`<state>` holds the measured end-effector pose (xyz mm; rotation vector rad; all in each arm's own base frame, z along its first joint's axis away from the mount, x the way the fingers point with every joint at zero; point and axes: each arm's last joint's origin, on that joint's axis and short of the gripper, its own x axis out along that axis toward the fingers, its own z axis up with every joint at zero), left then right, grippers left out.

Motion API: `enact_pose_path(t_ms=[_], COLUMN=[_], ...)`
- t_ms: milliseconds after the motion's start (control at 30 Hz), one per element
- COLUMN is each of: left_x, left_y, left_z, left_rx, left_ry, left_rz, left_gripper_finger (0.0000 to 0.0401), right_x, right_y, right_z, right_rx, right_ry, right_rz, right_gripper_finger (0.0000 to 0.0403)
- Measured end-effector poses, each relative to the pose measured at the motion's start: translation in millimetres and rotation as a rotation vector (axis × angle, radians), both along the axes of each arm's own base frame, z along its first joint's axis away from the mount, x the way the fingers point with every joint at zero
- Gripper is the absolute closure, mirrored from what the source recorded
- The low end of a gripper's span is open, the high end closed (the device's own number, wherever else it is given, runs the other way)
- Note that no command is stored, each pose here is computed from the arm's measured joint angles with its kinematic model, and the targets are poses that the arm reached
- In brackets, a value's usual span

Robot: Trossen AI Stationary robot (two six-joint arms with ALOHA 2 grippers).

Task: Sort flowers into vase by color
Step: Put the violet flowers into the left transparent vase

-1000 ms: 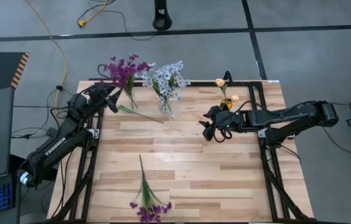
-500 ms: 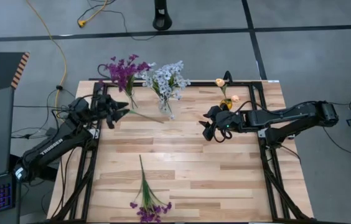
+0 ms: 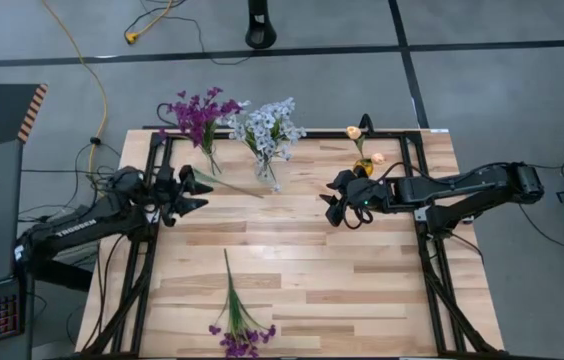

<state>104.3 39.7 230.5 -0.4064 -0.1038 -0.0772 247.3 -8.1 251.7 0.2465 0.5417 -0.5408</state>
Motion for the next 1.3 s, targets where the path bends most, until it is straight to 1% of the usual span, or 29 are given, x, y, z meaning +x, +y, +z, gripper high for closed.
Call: enact_pose_path(t_ms=[100, 267, 467, 600, 700, 833, 1033, 1300], left_x=[3, 9, 21, 31, 40, 53, 73, 95], left_y=[-7, -21, -38, -52, -62, -75, -99, -128], left_z=[1, -1, -8, -3, 4, 7, 8, -3], left_rx=[0.009, 0.046, 0.077, 0.169, 0.242, 0.329, 0.48, 0.598], left_ry=[-0.016, -0.001, 0.063, 0.079, 0.09, 0.179, 0.252, 0.428], left_rz=[-0.036, -0.152, -0.3, -0.408, -0.448, -0.477, -0.581, -0.69], left_gripper_finger=[0.0198, 0.0198, 0.0198, 0.0198, 0.0198, 0.0198, 0.0198, 0.0198], right_x=[0, 0, 0, 0, 0, 0, 0, 0], right_y=[0, 0, 0, 0, 0, 0, 0, 0], right_z=[0, 0, 0, 0, 0, 0, 0, 0], right_rx=[0.0, 0.001, 0.002, 0.002, 0.002, 0.002, 0.002, 0.002], right_ry=[0.0, 0.0, 0.0, 0.0, 0.0, 0.0, 0.001, 0.005], right_rz=[0.0, 0.001, 0.002, 0.002, 0.003, 0.004, 0.004, 0.005], right_gripper_finger=[0.0194, 0.0194, 0.0194, 0.0194, 0.0194, 0.0194, 0.0194, 0.0194])
